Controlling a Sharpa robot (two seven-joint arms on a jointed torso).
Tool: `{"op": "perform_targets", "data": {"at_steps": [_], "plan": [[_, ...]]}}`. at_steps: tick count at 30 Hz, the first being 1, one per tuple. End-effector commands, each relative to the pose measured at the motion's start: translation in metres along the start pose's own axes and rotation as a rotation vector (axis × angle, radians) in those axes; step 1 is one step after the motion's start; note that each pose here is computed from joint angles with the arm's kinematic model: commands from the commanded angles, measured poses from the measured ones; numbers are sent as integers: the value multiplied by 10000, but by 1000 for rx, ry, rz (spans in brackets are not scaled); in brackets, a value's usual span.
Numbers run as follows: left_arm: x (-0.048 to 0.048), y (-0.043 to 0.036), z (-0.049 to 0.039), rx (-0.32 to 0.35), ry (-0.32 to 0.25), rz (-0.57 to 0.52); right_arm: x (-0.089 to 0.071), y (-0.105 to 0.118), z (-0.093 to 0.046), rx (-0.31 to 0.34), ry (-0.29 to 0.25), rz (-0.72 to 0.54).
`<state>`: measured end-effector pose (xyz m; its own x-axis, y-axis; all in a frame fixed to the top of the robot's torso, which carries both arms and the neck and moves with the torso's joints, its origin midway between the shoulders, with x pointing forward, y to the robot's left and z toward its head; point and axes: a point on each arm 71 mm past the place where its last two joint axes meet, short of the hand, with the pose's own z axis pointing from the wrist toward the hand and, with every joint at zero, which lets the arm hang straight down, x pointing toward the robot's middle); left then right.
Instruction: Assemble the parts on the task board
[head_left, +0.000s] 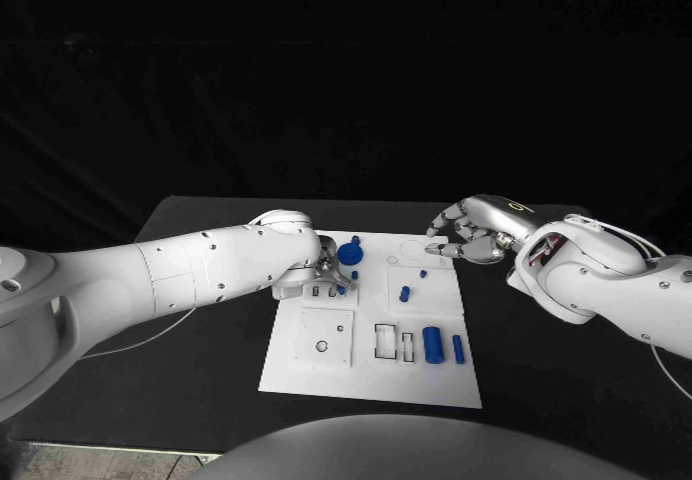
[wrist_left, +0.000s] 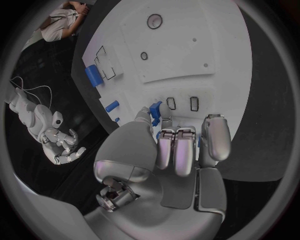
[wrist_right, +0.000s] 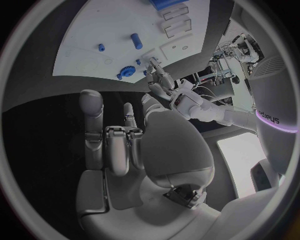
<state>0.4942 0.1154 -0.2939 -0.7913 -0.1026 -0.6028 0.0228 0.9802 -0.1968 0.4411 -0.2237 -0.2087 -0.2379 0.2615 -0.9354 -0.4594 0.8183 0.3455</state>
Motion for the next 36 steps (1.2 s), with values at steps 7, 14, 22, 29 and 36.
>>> {"op": "perform_targets", "data": {"at_steps": [7, 14, 22, 29, 36], "plan": [[26, -16, 15, 25, 21, -5, 4, -13, -7, 1, 0, 7], [17, 31, 12, 31, 11, -20, 6, -21, -8, 5, 3, 9], [19, 148, -21, 12, 3, -36, 8, -39, -11, 14, 8, 10], [19, 228, -44, 2, -3, -46, 14, -50, -8, 19, 13, 10], [18, 271, -54, -4, -5, -51, 21, -57, -4, 22, 18, 11]]}}
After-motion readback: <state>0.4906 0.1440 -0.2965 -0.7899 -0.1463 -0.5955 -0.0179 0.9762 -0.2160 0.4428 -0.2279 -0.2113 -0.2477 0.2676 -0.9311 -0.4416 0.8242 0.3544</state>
